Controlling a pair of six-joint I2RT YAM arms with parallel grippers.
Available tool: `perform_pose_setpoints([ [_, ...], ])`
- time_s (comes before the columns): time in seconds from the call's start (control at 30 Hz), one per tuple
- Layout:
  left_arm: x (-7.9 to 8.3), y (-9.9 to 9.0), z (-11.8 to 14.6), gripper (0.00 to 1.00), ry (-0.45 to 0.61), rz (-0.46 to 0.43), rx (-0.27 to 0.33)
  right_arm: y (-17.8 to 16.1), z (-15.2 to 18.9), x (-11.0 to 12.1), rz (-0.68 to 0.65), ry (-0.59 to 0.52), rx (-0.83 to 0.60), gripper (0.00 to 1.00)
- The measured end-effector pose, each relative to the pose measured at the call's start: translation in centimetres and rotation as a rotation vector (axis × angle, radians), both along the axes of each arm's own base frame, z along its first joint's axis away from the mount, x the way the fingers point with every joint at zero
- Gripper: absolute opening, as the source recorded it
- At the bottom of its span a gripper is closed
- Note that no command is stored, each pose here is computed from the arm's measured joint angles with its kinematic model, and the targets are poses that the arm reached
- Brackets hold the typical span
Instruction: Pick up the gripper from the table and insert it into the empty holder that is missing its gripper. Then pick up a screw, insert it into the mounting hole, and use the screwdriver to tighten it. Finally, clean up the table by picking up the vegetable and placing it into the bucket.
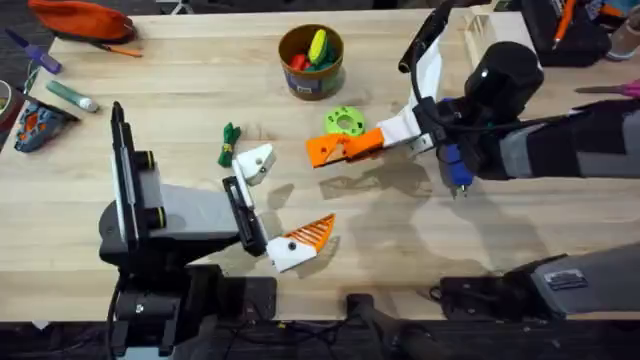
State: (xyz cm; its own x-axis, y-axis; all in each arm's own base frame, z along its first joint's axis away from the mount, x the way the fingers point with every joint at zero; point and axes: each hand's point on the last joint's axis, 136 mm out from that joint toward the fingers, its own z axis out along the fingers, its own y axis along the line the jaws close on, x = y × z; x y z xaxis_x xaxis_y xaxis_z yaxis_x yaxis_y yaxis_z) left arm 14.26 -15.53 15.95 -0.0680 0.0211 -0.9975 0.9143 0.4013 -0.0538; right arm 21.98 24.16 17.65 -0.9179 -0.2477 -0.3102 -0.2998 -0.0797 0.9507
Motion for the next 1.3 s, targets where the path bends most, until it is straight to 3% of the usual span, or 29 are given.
perform_pose_setpoints([
  [0.17,0.0,0.0,0.0,0.985,0.0,0.0,0.0,0.1,-0.2,-0.1,0.005,0.041,-0.011,0.009],
  [0.27,0.0,0.0,0.0,0.985,0.0,0.0,0.0,0.2,-1.3,-0.4,0.01,0.203,-0.059,0.009],
  [0.33,0.0,0.0,0.0,0.985,0.0,0.0,0.0,0.2,-1.7,-0.6,0.015,0.244,-0.071,0.009],
  [0.7,0.0,0.0,0.0,0.985,0.0,0.0,0.0,1.9,0.1,-0.6,0.071,0.161,-0.052,0.009],
  [0.97,0.0,0.0,0.0,0.985,0.0,0.0,0.0,2.3,-2.0,-0.4,0.081,0.193,-0.064,0.009],
  [1.3,0.0,0.0,0.0,0.985,0.0,0.0,0.0,3.3,-1.3,-0.9,0.118,0.129,-0.046,0.009],
])
